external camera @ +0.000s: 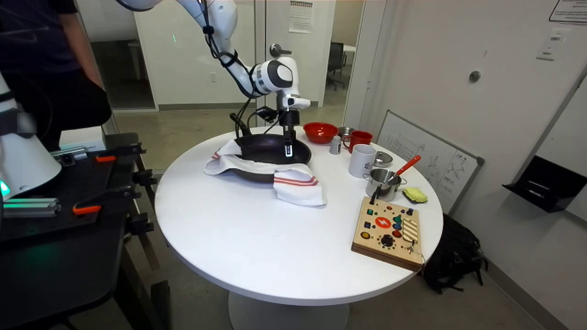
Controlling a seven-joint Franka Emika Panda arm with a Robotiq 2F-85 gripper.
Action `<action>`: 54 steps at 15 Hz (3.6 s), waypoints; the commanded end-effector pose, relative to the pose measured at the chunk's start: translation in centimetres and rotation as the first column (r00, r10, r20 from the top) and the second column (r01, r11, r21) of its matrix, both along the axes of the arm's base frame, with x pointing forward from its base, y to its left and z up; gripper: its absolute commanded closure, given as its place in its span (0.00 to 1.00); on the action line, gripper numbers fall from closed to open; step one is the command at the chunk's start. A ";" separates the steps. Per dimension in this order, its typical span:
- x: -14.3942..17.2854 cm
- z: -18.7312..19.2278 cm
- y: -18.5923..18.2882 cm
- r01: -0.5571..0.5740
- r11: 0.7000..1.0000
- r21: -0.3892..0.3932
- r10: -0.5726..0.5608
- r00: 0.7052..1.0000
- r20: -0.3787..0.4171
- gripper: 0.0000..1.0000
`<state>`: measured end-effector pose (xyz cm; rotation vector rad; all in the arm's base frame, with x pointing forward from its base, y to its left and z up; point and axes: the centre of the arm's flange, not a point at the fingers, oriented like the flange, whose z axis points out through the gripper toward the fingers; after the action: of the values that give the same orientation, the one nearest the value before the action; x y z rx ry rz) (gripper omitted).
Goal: Pick up the kitchen towel and wipe the pan
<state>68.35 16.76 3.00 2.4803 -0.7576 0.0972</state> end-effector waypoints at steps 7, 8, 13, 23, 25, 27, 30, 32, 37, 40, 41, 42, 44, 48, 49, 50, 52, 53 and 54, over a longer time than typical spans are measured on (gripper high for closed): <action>1.6 1.0 -3.9 0.246 0.966 0.074 -0.253 0.961 0.112 0.00; 1.7 1.0 -4.6 0.247 0.963 0.107 -0.259 0.960 0.109 0.00; 2.1 0.7 -6.8 0.281 0.944 0.171 -0.303 0.945 0.120 0.00; 2.6 4.1 -3.5 0.286 0.953 0.104 -0.301 0.936 0.182 0.00; 1.8 4.8 -3.3 0.315 0.945 0.085 -0.325 0.931 0.169 0.00; 0.6 5.2 -3.7 0.356 0.932 0.070 -0.363 0.917 0.167 0.00; -0.2 4.9 -4.8 0.357 0.931 0.073 -0.365 0.915 0.171 0.00; -1.0 4.0 -5.7 0.352 0.932 0.087 -0.362 0.919 0.159 0.00; -2.5 1.7 -6.9 0.272 0.958 0.097 -0.285 0.941 0.180 0.00; -2.9 1.2 -7.2 0.252 0.964 0.087 -0.264 0.943 0.202 0.00; -3.0 1.2 -7.3 0.253 0.964 0.077 -0.264 0.942 0.207 0.00; -3.1 1.2 -7.4 0.250 0.965 0.074 -0.260 0.942 0.211 0.00; -3.2 1.4 -7.7 0.258 0.964 0.068 -0.266 0.938 0.220 0.26; -3.2 1.8 -8.0 0.267 0.961 0.072 -0.277 0.935 0.222 0.56; -3.2 1.9 -8.1 0.267 0.961 0.075 -0.277 0.934 0.224 0.63; -3.3 2.0 -8.1 0.265 0.961 0.077 -0.276 0.935 0.224 0.72; -3.3 2.1 -8.1 0.263 0.961 0.084 -0.276 0.935 0.225 0.87; -3.3 2.1 -8.1 0.260 0.961 0.089 -0.274 0.935 0.227 0.94; -3.3 2.2 -8.1 0.260 0.961 0.095 -0.275 0.934 0.228 0.95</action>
<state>66.30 8.80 4.15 2.4138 -1.2056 0.2488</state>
